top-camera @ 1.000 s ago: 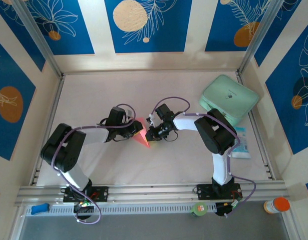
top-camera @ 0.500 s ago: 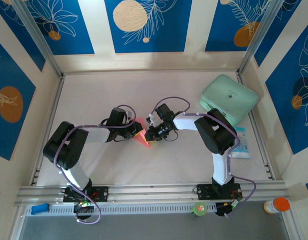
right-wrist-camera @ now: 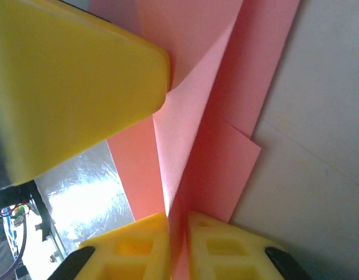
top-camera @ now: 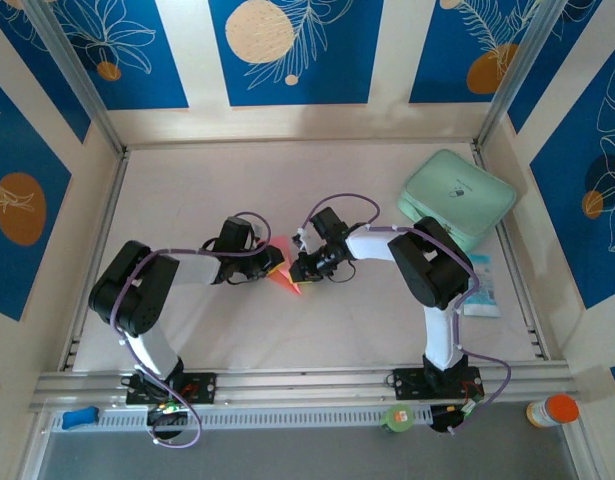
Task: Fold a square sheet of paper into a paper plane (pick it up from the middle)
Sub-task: Fourth fold the wing at the center of the table.
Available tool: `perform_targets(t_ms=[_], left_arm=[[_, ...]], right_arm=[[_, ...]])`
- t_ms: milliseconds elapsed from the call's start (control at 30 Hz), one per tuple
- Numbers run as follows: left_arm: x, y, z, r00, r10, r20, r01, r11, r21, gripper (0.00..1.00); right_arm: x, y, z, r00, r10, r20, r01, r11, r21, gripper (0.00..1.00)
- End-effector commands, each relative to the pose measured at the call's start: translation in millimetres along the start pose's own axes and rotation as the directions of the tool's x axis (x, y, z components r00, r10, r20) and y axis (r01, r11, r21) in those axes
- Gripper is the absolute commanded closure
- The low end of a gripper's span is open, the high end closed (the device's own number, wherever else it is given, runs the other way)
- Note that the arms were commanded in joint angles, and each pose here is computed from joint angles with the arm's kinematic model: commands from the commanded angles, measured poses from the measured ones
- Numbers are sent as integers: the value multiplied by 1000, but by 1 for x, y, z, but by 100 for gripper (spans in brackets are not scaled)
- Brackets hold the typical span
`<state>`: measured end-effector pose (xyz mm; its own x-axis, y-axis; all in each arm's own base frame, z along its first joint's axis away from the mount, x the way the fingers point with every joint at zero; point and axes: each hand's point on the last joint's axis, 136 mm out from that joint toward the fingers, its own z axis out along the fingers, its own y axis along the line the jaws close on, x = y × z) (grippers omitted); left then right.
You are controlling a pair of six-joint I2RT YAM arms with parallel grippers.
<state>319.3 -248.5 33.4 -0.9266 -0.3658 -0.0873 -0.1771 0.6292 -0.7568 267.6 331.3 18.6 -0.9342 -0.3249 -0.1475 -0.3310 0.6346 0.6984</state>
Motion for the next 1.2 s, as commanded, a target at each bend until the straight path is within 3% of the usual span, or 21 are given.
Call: perform_targets(t_ms=[0, 567, 1167], left_arm=[[-3, -4, 0, 1000, -2, -4, 3, 1000, 17, 76], [-24, -18, -25, 997, 28, 74, -36, 994, 106, 73], [-16, -26, -4, 999, 38, -3, -37, 987, 156, 74]], right_arm=[[18, -24, 8, 996, 70, -53, -68, 996, 53, 87], [21, -35, 8, 995, 87, -48, -83, 993, 81, 91], [18, -32, 7, 997, 74, -36, -72, 995, 73, 85]])
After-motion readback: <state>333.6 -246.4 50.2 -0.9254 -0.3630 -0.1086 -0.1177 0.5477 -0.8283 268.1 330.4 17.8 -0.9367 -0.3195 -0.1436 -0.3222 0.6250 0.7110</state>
